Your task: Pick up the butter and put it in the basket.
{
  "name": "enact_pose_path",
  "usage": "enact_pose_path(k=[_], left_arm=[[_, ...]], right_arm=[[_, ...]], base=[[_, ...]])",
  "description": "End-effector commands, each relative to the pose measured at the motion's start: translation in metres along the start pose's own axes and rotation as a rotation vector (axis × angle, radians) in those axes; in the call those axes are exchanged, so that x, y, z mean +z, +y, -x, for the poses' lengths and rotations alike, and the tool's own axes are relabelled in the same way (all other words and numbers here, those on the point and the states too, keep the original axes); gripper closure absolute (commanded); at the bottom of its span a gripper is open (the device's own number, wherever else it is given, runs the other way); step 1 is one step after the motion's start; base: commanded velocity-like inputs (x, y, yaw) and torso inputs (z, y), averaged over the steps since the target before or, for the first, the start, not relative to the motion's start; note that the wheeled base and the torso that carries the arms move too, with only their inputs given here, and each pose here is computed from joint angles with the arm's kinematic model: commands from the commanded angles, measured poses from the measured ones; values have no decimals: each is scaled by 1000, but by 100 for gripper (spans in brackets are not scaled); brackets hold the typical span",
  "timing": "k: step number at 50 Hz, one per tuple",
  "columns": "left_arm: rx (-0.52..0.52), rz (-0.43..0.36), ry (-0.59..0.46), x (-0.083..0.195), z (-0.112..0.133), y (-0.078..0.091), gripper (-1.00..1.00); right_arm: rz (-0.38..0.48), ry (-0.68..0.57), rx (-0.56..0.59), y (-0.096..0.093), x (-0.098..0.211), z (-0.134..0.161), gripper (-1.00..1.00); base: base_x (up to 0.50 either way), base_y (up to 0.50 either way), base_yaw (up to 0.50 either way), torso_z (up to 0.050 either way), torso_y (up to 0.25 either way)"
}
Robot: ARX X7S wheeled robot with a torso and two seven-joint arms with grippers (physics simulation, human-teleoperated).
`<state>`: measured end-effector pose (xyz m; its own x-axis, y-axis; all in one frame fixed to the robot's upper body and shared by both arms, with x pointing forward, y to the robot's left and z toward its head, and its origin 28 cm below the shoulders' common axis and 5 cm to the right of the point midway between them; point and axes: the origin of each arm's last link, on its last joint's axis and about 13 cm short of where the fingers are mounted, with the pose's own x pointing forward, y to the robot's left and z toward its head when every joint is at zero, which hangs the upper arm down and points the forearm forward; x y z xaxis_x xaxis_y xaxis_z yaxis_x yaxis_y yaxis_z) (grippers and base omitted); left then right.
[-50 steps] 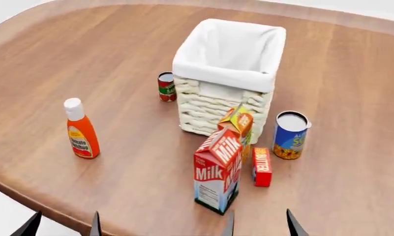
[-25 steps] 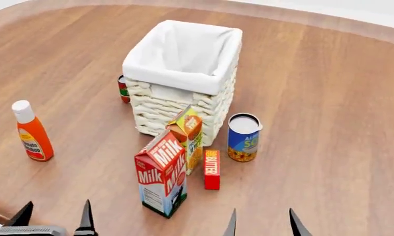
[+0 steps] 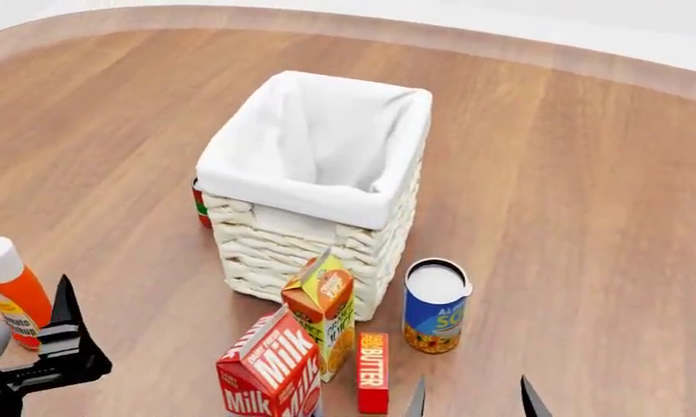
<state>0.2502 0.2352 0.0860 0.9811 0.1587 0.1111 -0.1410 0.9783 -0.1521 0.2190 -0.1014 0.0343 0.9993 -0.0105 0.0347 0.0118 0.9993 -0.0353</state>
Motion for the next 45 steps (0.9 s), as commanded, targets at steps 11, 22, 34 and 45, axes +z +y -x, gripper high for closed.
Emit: enact_pose_path(k=[11, 22, 34, 45], left_arm=[[19, 48, -37, 19, -1, 5, -100], [26, 46, -41, 20, -2, 6, -100], [19, 79, -124, 27, -1, 7, -100], [21, 85, -121, 28, -1, 7, -100]], right_arm=[[18, 0, -23, 0, 0, 2, -100], [26, -6, -35, 0, 2, 2, -100], [39, -24, -35, 1, 7, 4, -100], [41, -24, -33, 1, 8, 3, -100]], base=[[439, 147, 0, 0, 0], [18, 6, 0, 0, 0], [0, 0, 0, 9, -167], [0, 0, 0, 13, -250]])
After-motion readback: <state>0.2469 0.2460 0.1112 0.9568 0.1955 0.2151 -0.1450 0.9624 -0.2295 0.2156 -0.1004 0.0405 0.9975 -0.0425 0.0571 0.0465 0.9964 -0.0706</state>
